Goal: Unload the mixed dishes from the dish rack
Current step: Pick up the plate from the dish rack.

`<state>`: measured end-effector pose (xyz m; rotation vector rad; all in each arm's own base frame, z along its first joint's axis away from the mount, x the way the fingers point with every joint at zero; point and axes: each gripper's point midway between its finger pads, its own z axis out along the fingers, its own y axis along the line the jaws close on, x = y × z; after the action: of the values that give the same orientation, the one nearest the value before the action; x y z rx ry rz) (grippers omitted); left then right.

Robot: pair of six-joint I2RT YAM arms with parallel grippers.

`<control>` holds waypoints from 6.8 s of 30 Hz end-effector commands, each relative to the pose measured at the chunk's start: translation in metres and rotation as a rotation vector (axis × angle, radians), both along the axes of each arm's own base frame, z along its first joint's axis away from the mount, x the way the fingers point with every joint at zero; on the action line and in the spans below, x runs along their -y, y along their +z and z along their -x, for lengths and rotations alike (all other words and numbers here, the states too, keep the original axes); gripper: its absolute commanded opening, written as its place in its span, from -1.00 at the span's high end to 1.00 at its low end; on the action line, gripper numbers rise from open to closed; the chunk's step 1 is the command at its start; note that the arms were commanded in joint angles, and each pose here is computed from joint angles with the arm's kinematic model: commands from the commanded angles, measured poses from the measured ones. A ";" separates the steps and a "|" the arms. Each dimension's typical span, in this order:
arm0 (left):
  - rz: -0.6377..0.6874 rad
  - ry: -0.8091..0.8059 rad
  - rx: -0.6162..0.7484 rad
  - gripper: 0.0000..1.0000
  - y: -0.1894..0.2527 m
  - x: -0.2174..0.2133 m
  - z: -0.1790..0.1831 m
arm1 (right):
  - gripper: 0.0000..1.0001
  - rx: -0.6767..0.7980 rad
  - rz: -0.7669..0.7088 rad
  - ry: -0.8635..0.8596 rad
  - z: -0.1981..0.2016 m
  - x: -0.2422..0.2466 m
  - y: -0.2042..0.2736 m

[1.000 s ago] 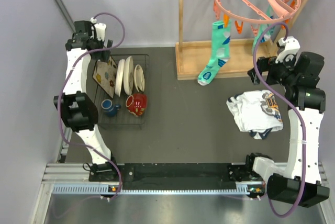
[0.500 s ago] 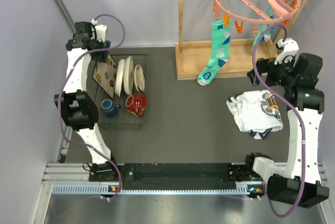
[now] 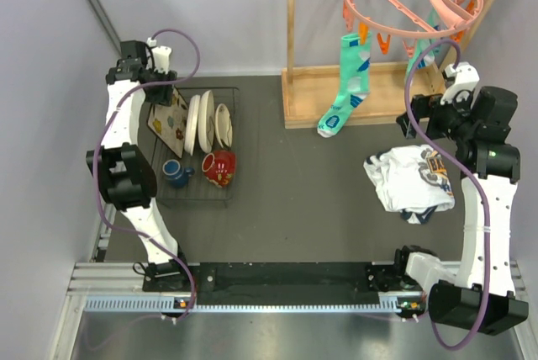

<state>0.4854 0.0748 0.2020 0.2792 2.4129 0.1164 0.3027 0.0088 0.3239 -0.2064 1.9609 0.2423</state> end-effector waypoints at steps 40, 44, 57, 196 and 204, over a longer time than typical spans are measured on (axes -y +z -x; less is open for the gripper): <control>-0.014 0.167 0.252 1.00 0.108 -0.012 -0.013 | -0.97 0.068 0.013 0.013 0.001 -0.002 0.012; -0.022 0.164 0.287 1.00 0.123 -0.010 -0.014 | -0.97 0.068 0.015 0.011 0.002 -0.002 0.012; -0.021 0.157 0.484 1.00 0.194 -0.004 -0.003 | -0.97 0.066 0.011 0.014 0.001 -0.003 0.010; 1.252 -0.658 0.385 -0.63 0.242 0.267 0.167 | 1.00 -0.146 -0.484 1.018 0.000 -0.241 0.038; 1.200 -0.641 0.429 -0.95 0.253 0.251 0.154 | 1.00 -0.309 -0.445 0.964 0.009 -0.207 -0.015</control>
<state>0.3349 -0.1841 0.4278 0.3045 1.5801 -1.4099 0.3149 0.2272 0.2939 -0.7232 2.0112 1.3288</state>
